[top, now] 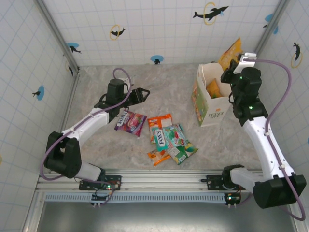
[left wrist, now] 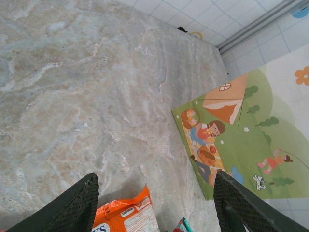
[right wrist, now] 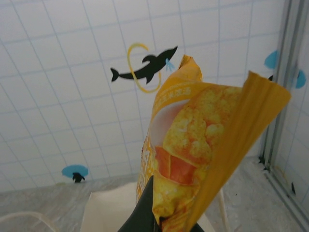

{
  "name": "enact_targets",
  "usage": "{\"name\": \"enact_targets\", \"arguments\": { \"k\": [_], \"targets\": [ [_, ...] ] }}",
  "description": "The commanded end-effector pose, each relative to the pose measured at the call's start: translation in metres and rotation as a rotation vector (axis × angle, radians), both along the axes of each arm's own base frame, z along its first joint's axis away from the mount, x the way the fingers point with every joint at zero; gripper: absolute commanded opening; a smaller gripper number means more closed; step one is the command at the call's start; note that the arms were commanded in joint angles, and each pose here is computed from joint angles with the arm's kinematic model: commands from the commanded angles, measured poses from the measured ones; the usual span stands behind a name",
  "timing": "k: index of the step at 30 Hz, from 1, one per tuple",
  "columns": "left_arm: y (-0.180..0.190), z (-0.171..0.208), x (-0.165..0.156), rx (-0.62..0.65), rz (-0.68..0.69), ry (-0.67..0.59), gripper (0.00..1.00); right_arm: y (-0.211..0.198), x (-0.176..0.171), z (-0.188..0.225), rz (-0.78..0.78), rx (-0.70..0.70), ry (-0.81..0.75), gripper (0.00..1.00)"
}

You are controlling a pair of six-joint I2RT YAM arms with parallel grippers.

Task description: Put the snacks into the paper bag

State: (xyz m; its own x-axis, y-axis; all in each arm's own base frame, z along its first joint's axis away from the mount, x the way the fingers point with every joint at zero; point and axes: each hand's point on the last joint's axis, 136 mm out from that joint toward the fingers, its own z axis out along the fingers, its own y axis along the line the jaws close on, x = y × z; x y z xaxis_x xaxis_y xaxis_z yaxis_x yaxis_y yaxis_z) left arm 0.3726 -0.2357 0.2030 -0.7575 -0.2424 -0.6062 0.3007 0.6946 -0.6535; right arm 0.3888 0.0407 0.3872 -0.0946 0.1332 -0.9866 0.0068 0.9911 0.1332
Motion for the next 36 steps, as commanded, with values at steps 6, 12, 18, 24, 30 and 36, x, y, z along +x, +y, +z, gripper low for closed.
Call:
{"name": "enact_targets", "arguments": {
  "k": [6, 12, 18, 24, 30, 36],
  "targets": [
    [0.0, 0.01, 0.002, -0.004, 0.01, -0.031, 0.64, 0.019, 0.017, -0.031, 0.12, 0.046, 0.076, 0.01],
    [0.0, 0.011, 0.001, 0.004, 0.008, -0.036, 0.65, 0.02, 0.017, -0.036, 0.123, 0.056, 0.09, 0.03],
    [0.0, 0.01, 0.001, 0.006, 0.006, -0.036, 0.65, 0.019, 0.015, -0.038, 0.117, 0.061, 0.108, 0.25],
    [0.0, 0.011, 0.0, 0.003, 0.001, -0.039, 0.65, 0.018, 0.01, -0.034, 0.118, 0.062, 0.103, 0.46],
    [0.002, 0.0, -0.003, 0.025, 0.001, -0.017, 0.65, 0.029, 0.007, -0.026, 0.149, 0.065, 0.124, 0.47],
    [0.006, 0.005, 0.001, 0.093, -0.004, -0.024, 0.68, 0.065, -0.004, -0.006, 0.194, 0.042, 0.133, 0.5]
  ]
}}
